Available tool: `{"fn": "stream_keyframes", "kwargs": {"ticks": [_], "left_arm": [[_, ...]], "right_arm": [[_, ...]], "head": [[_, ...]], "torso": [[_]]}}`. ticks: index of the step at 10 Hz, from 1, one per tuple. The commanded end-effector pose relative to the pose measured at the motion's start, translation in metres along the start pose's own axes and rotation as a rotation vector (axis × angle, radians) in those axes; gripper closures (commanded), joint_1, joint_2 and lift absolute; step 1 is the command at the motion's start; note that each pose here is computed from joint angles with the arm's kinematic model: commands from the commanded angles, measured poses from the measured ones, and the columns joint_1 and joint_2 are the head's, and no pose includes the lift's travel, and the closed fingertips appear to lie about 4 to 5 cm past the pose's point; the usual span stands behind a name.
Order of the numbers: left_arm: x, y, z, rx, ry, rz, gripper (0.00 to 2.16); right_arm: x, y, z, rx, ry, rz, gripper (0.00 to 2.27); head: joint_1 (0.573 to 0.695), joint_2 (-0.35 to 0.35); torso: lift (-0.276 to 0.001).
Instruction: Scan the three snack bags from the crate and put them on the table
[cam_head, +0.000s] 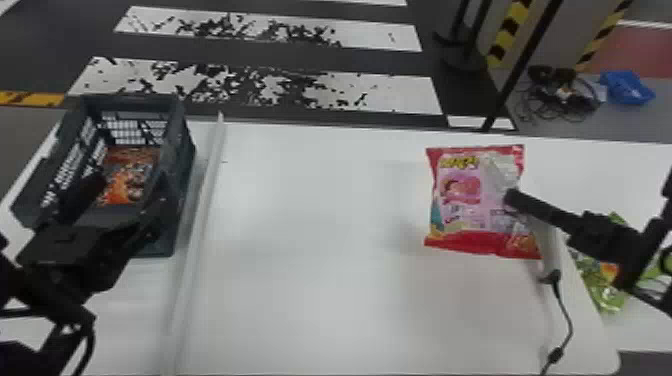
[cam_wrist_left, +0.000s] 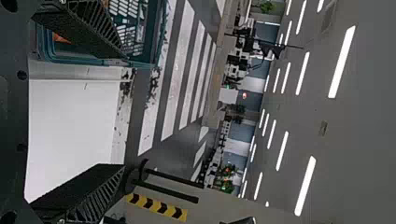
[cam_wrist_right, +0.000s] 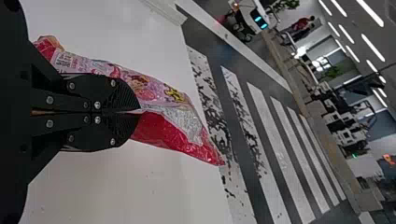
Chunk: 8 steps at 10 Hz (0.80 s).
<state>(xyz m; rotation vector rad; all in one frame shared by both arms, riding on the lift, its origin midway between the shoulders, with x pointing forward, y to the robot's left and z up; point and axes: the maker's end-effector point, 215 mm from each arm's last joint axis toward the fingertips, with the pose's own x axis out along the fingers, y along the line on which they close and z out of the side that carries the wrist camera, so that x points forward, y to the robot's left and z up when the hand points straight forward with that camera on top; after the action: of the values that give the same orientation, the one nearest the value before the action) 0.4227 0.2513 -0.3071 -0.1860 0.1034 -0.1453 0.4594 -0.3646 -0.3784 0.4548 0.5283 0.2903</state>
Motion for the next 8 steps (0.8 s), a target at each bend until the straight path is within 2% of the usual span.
{"fn": "stream_keyframes", "kwargs": {"ticks": [1, 2, 3, 5, 7, 8], "left_arm": [[0.003, 0.001, -0.003, 0.000, 0.006, 0.001, 0.03], [0.004, 0.001, -0.003, 0.002, 0.009, 0.001, 0.03], [0.003, 0.003, -0.004, 0.007, 0.014, 0.002, 0.03], [0.003, 0.009, -0.009, 0.008, 0.024, 0.008, 0.03], [0.009, 0.012, -0.013, 0.003, 0.030, 0.005, 0.03], [0.014, 0.008, -0.014, 0.002, 0.028, -0.009, 0.03]], "right_arm": [[-0.002, -0.043, 0.043, 0.076, -0.123, -0.090, 2.24], [-0.004, -0.091, 0.066, 0.135, -0.205, -0.198, 2.24], [-0.012, -0.144, 0.082, 0.203, -0.287, -0.336, 2.24], [-0.040, -0.235, 0.093, 0.317, -0.426, -0.608, 2.24], [-0.068, -0.293, 0.071, 0.402, -0.451, -0.828, 2.24], [-0.073, -0.306, 0.056, 0.411, -0.426, -0.872, 2.24]], "head": [[0.695, -0.140], [0.695, -0.162], [0.695, -0.216], [0.695, -0.333], [0.695, -0.350], [0.695, -0.350]], "torso": [[-0.094], [-0.094], [-0.094], [-0.094], [-0.094], [-0.094]]}}
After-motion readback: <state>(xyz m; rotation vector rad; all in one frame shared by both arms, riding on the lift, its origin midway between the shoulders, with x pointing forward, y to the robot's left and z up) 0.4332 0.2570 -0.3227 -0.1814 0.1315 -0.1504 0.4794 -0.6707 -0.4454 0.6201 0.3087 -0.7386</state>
